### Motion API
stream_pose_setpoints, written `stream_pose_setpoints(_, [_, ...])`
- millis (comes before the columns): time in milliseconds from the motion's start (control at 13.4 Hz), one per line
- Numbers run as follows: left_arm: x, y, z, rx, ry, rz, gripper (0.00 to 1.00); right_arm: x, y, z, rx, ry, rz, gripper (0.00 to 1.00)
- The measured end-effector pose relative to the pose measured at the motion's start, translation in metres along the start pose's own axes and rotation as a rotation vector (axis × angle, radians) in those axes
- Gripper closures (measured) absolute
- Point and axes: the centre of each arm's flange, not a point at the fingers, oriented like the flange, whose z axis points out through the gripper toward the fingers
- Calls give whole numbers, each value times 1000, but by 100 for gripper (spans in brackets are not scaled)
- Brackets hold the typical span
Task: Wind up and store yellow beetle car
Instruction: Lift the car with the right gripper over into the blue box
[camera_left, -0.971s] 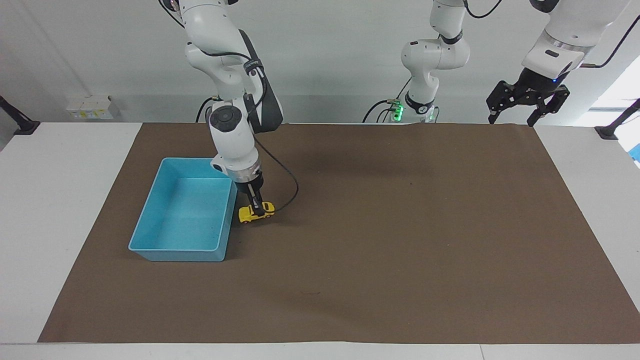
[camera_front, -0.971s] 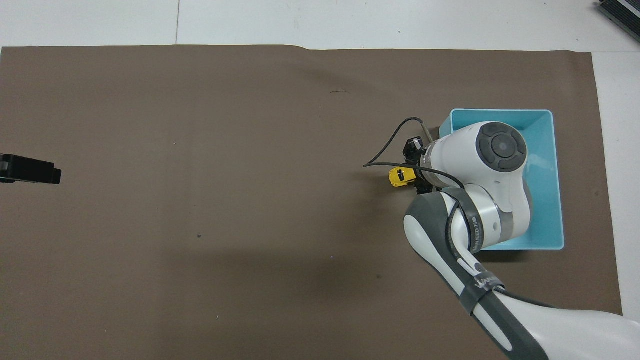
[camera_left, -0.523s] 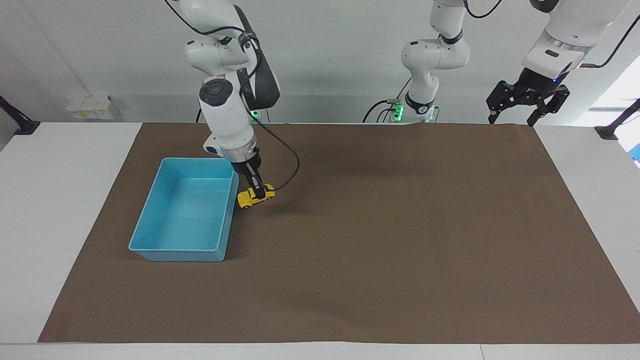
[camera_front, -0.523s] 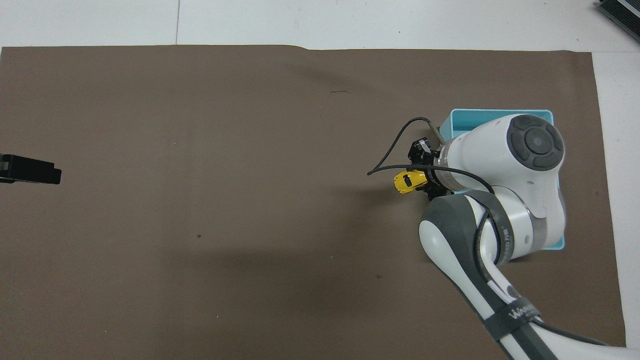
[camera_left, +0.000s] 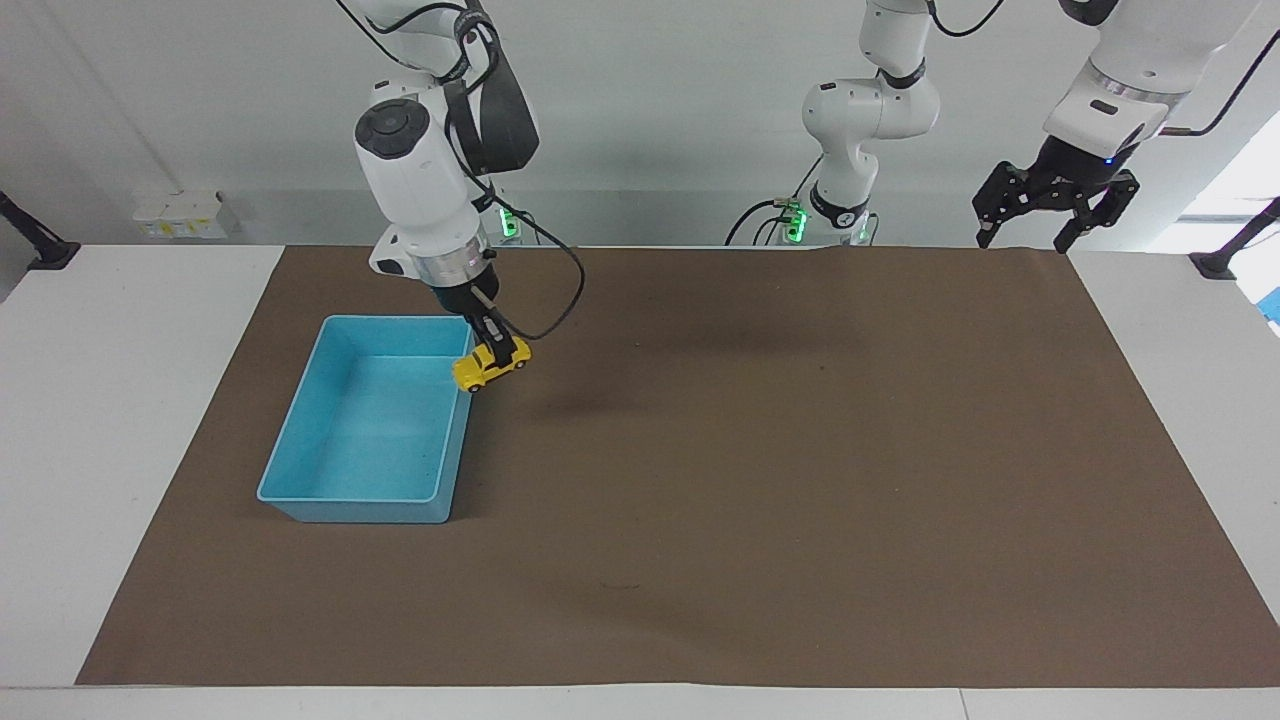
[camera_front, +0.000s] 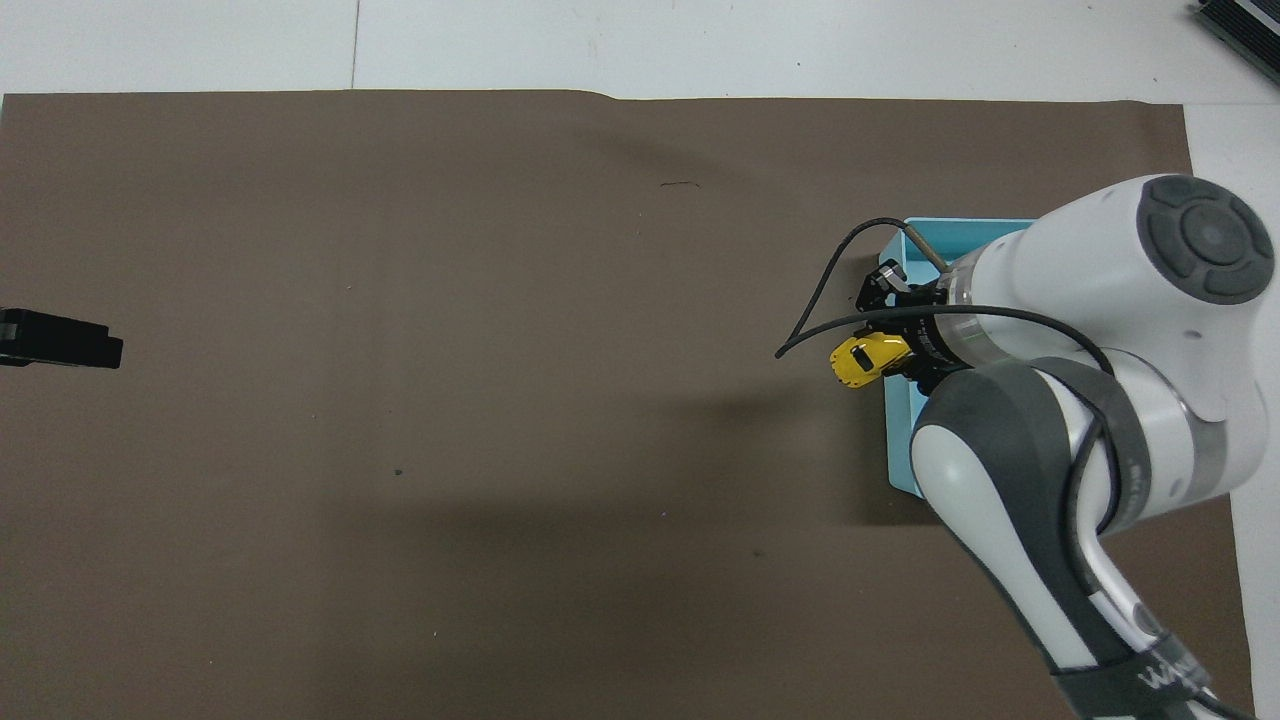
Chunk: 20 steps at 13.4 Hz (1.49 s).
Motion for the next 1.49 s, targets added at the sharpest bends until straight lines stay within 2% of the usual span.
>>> stream_pose_setpoints(448, [0,0,0,0,0,0,0,75,46,-9,-11,-5,-247,56])
stream_pose_setpoints(971, [0,0,0,0,0,0,0,131,97,-11,-39,-51,-571,56])
stream_pose_setpoints(1270, [0,0,0,0,0,0,0,134,109,-5,-47,-71,-772,56])
stream_pose_setpoints(1494, [0,0,0,0,0,0,0,133,113,7,-53,-70,-841,56])
